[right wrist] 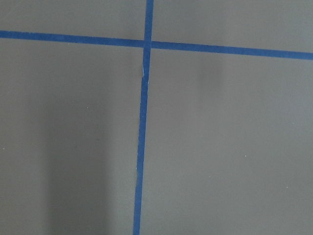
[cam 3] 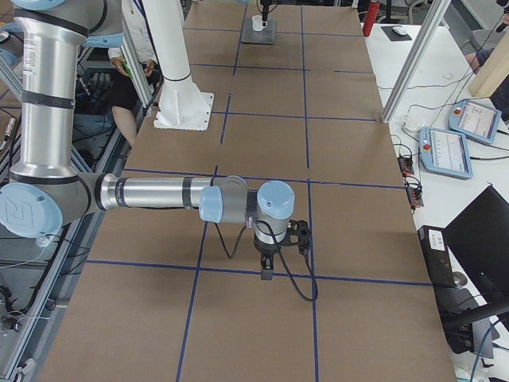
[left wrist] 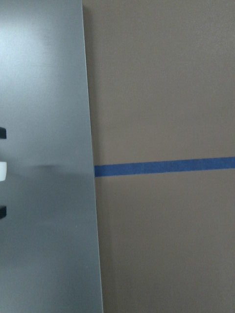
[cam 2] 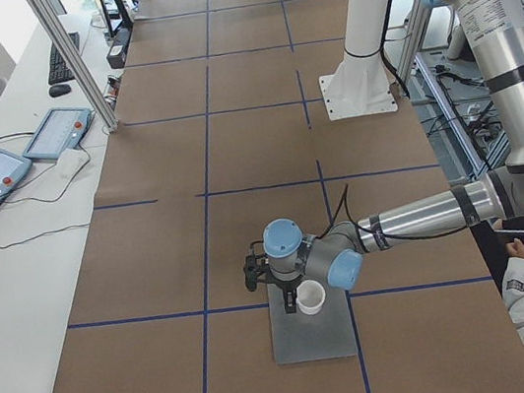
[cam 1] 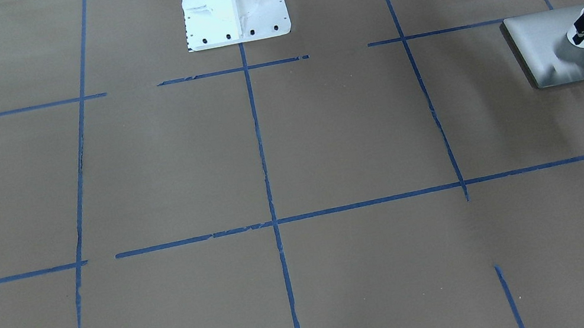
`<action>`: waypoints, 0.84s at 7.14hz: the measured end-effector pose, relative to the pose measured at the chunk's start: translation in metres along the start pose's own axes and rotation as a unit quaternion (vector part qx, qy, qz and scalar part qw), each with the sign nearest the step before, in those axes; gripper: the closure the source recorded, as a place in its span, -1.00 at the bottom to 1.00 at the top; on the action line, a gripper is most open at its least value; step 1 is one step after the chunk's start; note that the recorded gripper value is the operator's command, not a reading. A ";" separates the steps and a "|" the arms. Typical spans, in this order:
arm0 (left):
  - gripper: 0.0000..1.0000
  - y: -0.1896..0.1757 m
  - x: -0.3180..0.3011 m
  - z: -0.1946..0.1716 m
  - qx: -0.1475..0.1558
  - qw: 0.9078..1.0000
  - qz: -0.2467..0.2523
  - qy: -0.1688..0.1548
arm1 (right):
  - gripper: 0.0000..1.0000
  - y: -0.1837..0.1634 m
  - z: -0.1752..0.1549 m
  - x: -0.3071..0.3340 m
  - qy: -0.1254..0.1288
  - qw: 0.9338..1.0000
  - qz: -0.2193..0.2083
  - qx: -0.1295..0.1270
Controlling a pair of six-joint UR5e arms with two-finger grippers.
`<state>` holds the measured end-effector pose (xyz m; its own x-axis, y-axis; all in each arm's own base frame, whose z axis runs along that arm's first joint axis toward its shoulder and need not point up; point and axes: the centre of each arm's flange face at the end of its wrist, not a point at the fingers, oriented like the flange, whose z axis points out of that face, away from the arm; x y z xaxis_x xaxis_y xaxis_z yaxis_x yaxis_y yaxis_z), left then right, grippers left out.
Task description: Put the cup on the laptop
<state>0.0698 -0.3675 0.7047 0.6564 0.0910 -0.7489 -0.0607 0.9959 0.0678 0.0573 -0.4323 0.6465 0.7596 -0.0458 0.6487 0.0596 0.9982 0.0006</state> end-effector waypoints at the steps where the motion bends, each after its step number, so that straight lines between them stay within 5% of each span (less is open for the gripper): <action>1: -1.00 0.002 -0.012 -0.027 0.026 1.000 0.012 0.007 | -1.00 0.000 0.000 0.000 0.000 1.000 0.000 0.000; 3: -1.00 0.006 -0.055 -0.082 0.067 0.997 0.034 -0.011 | -1.00 0.000 0.000 0.000 0.000 1.000 0.000 0.000; 6: -1.00 -0.021 -0.053 -0.169 0.046 0.997 0.001 -0.054 | -1.00 0.000 0.000 0.000 0.000 1.000 0.000 0.000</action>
<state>-0.0907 -0.3932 0.6316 0.7335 0.0870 -0.6741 0.0043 0.9912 0.1325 0.0572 -0.4325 0.6464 0.7596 -0.0460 0.6487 0.0596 0.9982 0.0009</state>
